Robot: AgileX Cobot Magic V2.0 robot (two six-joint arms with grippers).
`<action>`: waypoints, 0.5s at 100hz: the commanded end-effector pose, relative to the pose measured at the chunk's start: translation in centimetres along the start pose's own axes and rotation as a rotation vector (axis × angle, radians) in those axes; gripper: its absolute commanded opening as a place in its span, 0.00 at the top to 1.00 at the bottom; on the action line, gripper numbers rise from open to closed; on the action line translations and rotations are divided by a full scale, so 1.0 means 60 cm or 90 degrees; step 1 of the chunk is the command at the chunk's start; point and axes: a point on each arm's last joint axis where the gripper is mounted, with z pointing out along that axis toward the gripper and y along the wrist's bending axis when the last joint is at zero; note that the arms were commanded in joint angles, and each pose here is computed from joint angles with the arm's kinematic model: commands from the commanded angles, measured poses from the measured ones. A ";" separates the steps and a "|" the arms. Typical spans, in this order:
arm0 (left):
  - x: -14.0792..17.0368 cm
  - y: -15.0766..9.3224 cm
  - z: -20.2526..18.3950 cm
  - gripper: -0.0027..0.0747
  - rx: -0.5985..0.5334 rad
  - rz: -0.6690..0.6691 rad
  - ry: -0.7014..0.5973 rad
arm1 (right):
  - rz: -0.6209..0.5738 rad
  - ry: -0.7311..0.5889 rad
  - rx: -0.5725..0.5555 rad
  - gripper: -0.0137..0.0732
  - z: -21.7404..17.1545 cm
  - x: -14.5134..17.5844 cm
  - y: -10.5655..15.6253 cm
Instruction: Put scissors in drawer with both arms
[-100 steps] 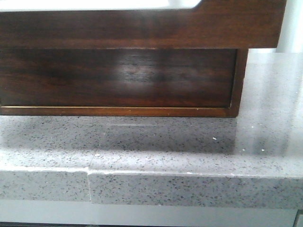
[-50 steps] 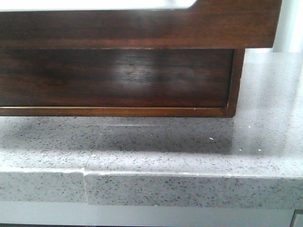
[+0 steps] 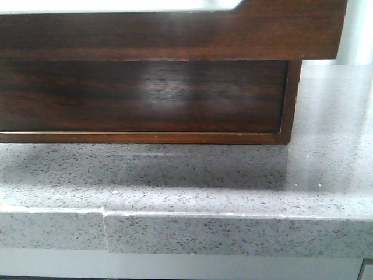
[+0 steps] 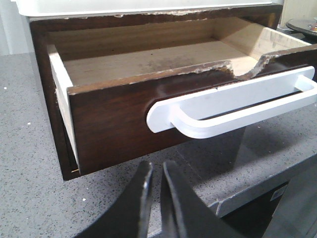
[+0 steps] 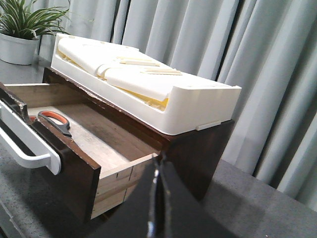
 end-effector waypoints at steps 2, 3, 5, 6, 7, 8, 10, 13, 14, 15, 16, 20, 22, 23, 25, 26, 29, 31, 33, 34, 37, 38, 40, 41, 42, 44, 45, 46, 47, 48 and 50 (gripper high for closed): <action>-0.023 0.000 -0.003 0.95 0.001 -0.018 -0.058 | -0.008 -0.049 0.019 0.89 0.002 -0.020 -0.006; -0.023 0.000 -0.003 0.95 0.001 -0.018 -0.058 | -0.008 -0.049 0.019 0.89 0.002 -0.020 -0.006; -0.023 0.000 -0.003 0.95 0.001 -0.018 -0.058 | -0.008 -0.049 0.019 0.89 0.002 -0.020 -0.006; -0.023 0.000 -0.003 0.95 0.001 -0.018 -0.058 | -0.008 -0.049 0.019 0.89 0.002 -0.020 -0.006; -0.023 0.000 -0.003 0.95 0.001 -0.018 -0.058 | -0.008 -0.049 0.019 0.89 0.002 -0.020 -0.006; -0.023 0.000 -0.003 0.95 0.001 -0.018 -0.058 | -0.008 -0.049 0.019 0.89 0.002 -0.020 -0.006; -0.023 0.000 -0.003 0.95 0.001 -0.018 -0.058 | -0.008 -0.049 0.019 0.89 0.002 -0.020 -0.006; -0.023 0.000 -0.003 0.95 0.001 -0.018 -0.058 | -0.008 -0.049 0.019 0.89 0.002 -0.020 -0.006; -0.023 0.000 -0.003 0.95 0.001 -0.018 -0.058 | -0.008 -0.049 0.019 0.89 0.002 -0.020 -0.006; -0.023 0.000 -0.003 0.95 0.001 -0.018 -0.058 | -0.008 -0.049 0.019 0.89 0.002 -0.020 -0.006; -0.023 0.000 -0.003 0.95 0.001 -0.018 -0.058 | -0.008 -0.049 0.019 0.89 0.002 -0.020 -0.006; -0.023 0.000 -0.002 0.95 0.002 -0.020 -0.058 | -0.008 -0.049 0.019 0.89 0.002 -0.020 -0.006; -0.021 0.000 -0.001 0.95 0.003 -0.023 -0.056 | -0.008 -0.049 0.019 0.89 0.002 -0.020 -0.006; -0.020 0.000 0.000 0.95 0.003 -0.023 -0.055 | -0.008 -0.049 0.019 0.89 0.002 -0.020 -0.006; -0.019 0.000 0.001 0.95 0.003 -0.024 -0.055 | -0.008 -0.049 0.019 0.89 0.002 -0.020 -0.006; -0.018 0.001 0.002 0.95 0.002 -0.024 -0.053 | -0.008 -0.049 0.019 0.89 0.002 -0.020 -0.006; -0.014 0.001 0.004 0.95 0.002 -0.026 -0.048 | -0.008 -0.049 0.019 0.89 0.002 -0.020 -0.006; -0.011 0.002 0.006 0.95 0.002 -0.026 -0.044 | -0.008 -0.049 0.019 0.89 0.002 -0.020 -0.006; -0.009 0.002 0.005 0.95 0.000 -0.026 -0.047 | -0.008 -0.049 0.019 0.89 0.002 -0.020 -0.006; -0.007 0.003 0.006 0.95 -0.002 -0.026 -0.043 | -0.008 -0.049 0.019 0.89 0.002 -0.020 -0.006; -0.001 0.003 0.005 0.95 -0.008 -0.024 -0.047 | -0.008 -0.049 0.019 0.89 0.002 -0.020 -0.006; 0.002 0.004 0.006 0.95 -0.011 -0.025 -0.048 | -0.008 -0.049 0.019 0.89 0.002 -0.020 -0.006; 0.005 0.006 0.005 0.95 -0.023 -0.013 -0.054 | -0.008 -0.049 0.019 0.89 0.002 -0.020 -0.006; 0.008 0.007 0.006 0.95 -0.029 -0.008 -0.059 | -0.008 -0.049 0.019 0.89 0.002 -0.020 -0.006; 0.009 0.008 0.004 0.95 -0.037 0.001 -0.066 | -0.008 -0.049 0.019 0.89 0.002 -0.020 -0.006; 0.014 0.011 0.004 0.95 -0.052 0.014 -0.078 | -0.008 -0.049 0.019 0.89 0.002 -0.020 -0.006; 0.018 0.014 0.006 0.95 -0.063 0.018 -0.083 | -0.008 -0.049 0.019 0.89 0.002 -0.020 -0.006; 0.021 0.015 0.006 0.95 -0.068 0.019 -0.087 | -0.008 -0.049 0.019 0.89 0.002 -0.020 -0.006; 0.023 0.016 0.004 0.95 -0.077 0.025 -0.094 | -0.008 -0.049 0.019 0.89 0.002 -0.020 -0.006; 0.028 0.017 0.006 0.95 -0.084 0.026 -0.098 | -0.008 -0.049 0.019 0.89 0.002 -0.020 -0.006; 0.037 0.020 0.007 0.95 -0.099 0.030 -0.108 | -0.008 -0.049 0.019 0.89 0.002 -0.020 -0.006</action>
